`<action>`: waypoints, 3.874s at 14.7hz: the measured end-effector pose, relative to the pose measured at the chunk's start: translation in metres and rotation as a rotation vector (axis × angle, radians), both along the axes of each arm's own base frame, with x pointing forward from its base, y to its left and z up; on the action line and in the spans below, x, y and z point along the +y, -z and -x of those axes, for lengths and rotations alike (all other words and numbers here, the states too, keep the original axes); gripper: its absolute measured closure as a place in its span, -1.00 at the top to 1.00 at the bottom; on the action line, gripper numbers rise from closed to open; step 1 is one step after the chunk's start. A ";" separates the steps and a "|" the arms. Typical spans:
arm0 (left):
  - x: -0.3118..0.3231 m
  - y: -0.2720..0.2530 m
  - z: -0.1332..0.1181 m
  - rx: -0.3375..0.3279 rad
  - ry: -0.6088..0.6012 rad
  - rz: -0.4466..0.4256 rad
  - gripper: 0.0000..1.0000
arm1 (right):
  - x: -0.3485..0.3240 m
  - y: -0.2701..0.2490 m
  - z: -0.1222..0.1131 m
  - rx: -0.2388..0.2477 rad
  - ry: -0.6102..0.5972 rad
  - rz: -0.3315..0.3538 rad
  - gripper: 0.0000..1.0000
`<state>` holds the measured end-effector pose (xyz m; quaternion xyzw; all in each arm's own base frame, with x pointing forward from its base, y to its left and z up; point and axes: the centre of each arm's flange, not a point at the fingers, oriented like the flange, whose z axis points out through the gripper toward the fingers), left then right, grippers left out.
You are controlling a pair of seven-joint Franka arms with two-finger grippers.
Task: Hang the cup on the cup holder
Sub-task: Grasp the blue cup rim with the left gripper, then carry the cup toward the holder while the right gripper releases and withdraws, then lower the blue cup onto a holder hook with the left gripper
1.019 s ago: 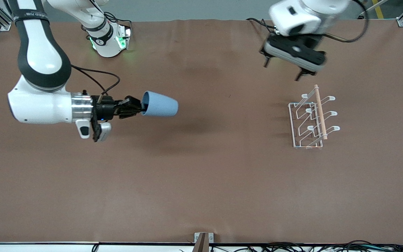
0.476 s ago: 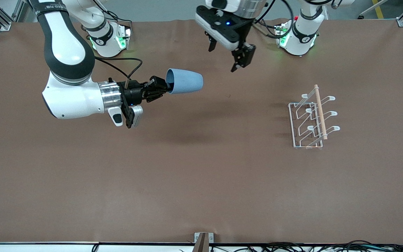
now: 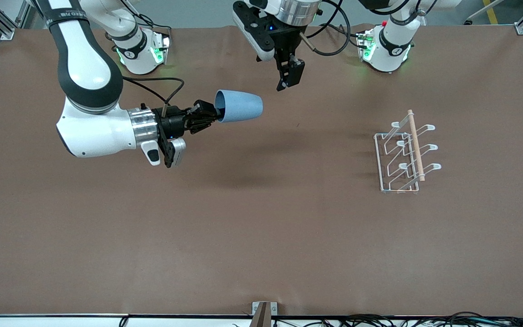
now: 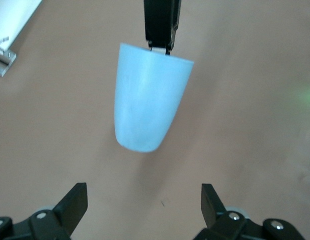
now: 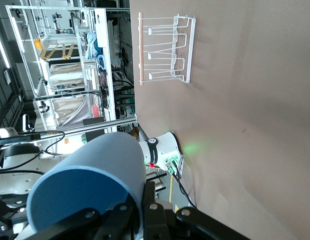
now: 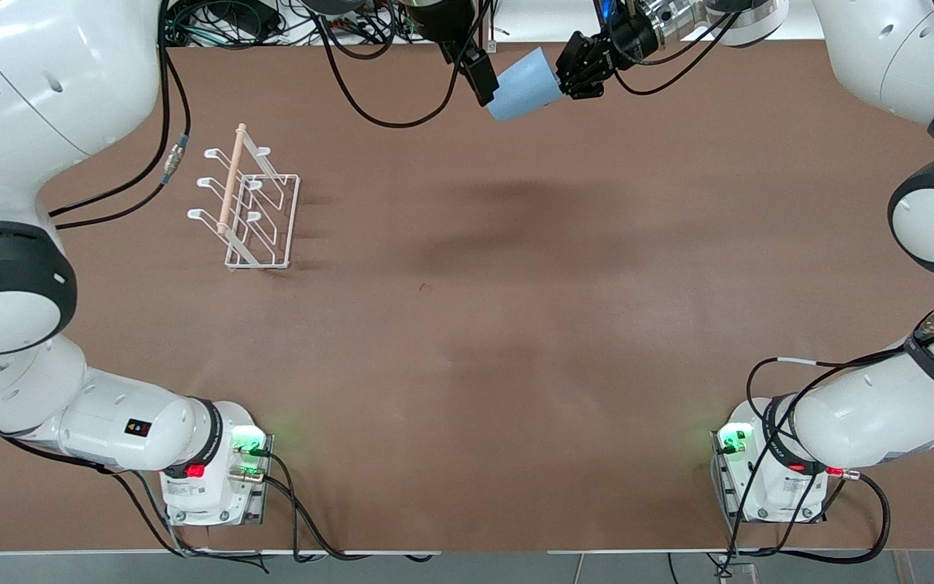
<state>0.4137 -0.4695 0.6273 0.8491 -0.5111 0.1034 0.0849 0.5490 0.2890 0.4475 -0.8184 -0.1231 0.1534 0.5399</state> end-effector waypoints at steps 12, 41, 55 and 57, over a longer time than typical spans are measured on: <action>-0.029 0.049 -0.019 -0.009 0.076 0.028 1.00 | 0.001 -0.001 0.005 -0.016 -0.052 -0.031 -0.89; 0.052 0.101 -0.062 0.076 0.050 -0.443 0.51 | -0.070 -0.004 -0.009 -0.100 -0.083 0.153 1.00; 0.238 0.264 -0.133 0.169 0.233 -1.445 0.51 | -0.212 -0.172 -0.005 -0.480 0.169 0.974 1.00; 0.243 0.278 -0.131 0.174 0.254 -1.509 0.51 | -0.216 -0.180 -0.007 -0.477 0.208 0.988 1.00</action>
